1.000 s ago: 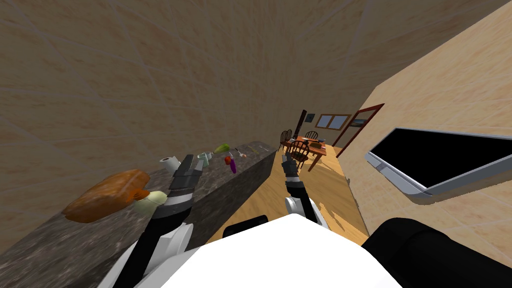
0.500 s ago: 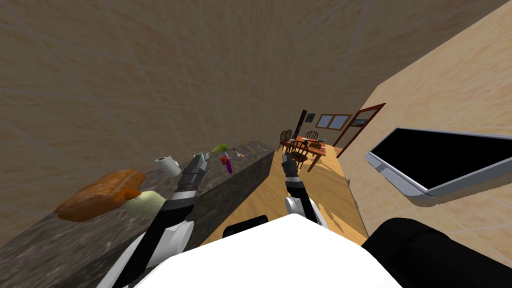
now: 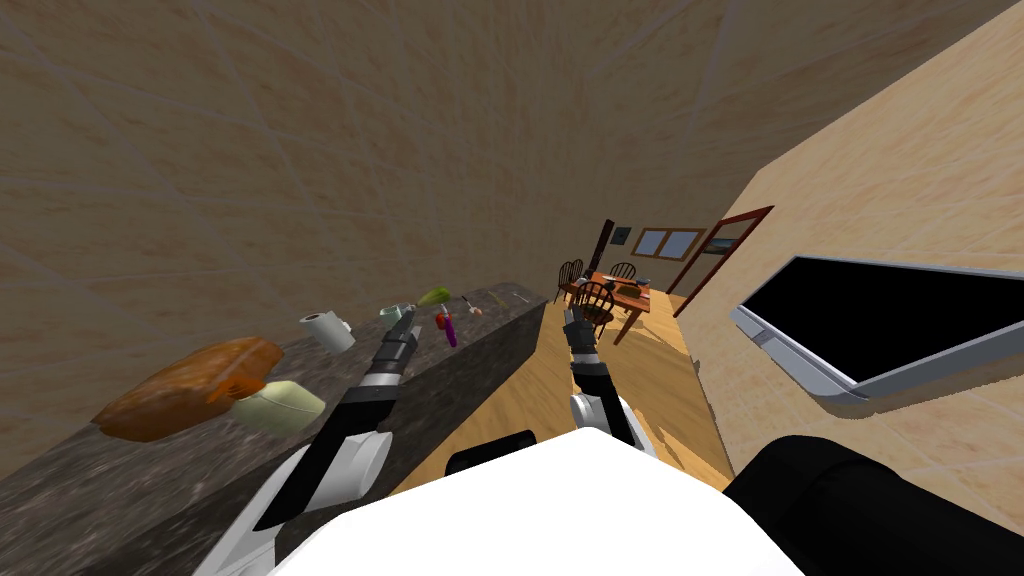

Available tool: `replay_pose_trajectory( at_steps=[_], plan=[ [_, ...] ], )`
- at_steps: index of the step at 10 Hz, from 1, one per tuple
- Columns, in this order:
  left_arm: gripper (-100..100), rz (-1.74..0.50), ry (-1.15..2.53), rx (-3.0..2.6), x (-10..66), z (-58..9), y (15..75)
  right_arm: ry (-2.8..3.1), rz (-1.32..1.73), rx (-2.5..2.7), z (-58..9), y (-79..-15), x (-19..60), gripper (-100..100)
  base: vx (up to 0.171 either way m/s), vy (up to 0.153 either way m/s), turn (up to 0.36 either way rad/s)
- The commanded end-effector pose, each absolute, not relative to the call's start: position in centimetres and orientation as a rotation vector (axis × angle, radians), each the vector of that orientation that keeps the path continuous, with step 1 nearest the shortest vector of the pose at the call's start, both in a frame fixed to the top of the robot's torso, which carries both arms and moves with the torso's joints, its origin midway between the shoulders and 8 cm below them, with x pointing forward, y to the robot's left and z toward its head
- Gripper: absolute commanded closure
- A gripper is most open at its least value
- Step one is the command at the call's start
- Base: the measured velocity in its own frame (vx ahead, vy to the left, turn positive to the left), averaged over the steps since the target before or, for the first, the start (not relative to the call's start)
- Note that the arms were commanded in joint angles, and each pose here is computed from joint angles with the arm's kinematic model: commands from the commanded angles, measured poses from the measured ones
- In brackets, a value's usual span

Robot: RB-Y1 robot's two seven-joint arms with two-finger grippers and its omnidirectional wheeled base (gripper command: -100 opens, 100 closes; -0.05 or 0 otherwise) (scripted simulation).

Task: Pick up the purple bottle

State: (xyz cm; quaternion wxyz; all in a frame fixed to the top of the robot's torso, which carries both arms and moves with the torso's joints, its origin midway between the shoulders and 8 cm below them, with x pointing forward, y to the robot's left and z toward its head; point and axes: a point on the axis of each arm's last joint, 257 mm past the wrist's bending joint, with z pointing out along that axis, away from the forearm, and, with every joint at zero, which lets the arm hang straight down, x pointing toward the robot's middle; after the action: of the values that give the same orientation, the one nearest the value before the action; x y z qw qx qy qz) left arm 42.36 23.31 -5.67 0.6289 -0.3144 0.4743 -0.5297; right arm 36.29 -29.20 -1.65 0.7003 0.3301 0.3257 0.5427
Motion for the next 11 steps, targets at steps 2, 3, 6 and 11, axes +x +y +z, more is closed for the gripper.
replay_pose_trajectory(
  at_steps=[2, 3, 6, 11],
  plan=[
    [-100, -1.173, 1.167, -0.750, 43.6, -7.7, 23.2, 0.725, 1.209, 0.735, -1.6, -29.2, 36.3, 0, -0.015, -0.096, 0.011],
    [-100, -1.161, 1.186, -0.768, 43.8, -8.4, 23.3, 0.725, 1.209, 0.735, -1.6, -29.2, 36.3, 0, -0.021, -0.078, 0.012],
    [-100, -1.109, 1.282, -0.790, 45.3, -10.7, 23.1, 0.725, 1.209, 0.735, -1.6, -29.2, 36.3, 0, -0.011, -0.092, 0.006],
    [-100, -1.033, 1.403, -0.819, 46.8, -13.7, 23.2, 0.725, 1.209, 0.735, -1.6, -29.2, 36.3, 0, -0.009, -0.068, 0.000]
  ],
)
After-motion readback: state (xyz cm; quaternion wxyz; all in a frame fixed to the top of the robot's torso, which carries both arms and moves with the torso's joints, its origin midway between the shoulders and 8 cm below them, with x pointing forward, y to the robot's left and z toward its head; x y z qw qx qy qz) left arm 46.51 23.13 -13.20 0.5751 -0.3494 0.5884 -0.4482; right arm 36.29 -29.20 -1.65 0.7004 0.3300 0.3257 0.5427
